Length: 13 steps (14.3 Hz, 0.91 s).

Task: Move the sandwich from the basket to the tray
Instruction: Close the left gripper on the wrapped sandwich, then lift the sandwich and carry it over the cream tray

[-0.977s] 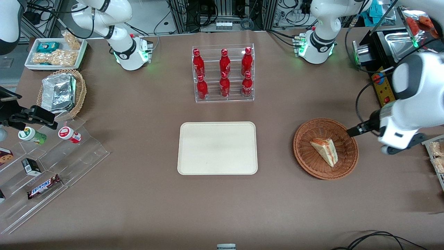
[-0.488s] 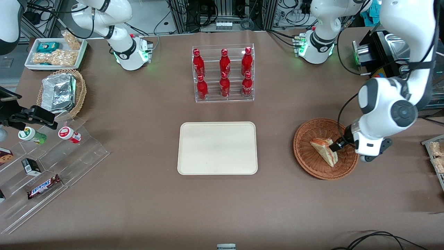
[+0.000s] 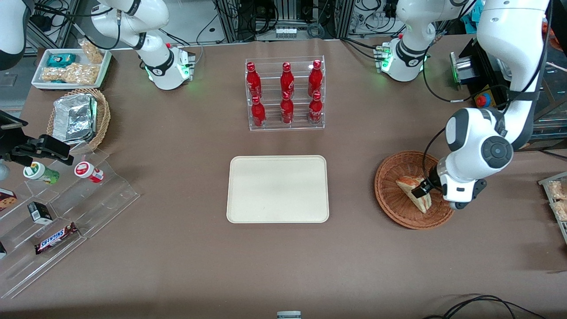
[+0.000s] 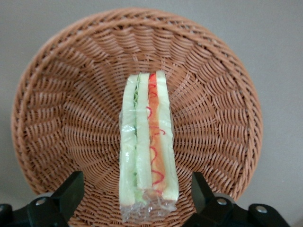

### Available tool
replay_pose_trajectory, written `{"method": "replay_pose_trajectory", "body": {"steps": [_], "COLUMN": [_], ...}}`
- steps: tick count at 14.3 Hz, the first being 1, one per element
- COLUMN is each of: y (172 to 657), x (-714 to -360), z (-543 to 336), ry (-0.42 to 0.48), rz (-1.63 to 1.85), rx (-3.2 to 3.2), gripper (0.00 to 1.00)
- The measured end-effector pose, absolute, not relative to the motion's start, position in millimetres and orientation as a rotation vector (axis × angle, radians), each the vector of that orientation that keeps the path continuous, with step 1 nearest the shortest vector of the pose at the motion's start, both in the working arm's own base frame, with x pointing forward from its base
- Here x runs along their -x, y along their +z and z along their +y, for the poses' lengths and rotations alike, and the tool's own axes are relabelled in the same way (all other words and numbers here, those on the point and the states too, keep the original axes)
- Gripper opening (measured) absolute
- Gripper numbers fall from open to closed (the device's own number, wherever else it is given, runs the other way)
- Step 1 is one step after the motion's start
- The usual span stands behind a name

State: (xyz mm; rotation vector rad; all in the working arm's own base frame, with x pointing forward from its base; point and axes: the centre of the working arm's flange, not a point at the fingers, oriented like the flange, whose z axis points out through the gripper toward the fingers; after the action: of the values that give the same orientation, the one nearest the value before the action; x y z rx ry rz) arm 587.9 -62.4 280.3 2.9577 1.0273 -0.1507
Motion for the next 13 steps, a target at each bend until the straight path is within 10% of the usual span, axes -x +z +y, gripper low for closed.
{"method": "replay_pose_trajectory", "body": {"steps": [3, 13], "y": [254.2, 279.7], "x": [-581.7, -580.1], "z": [-68.9, -71.6], "ry": [-0.145, -0.164], "rz": [1.010, 0.995], "rx": [-2.957, -2.986], "gripper": [1.00, 0.18]}}
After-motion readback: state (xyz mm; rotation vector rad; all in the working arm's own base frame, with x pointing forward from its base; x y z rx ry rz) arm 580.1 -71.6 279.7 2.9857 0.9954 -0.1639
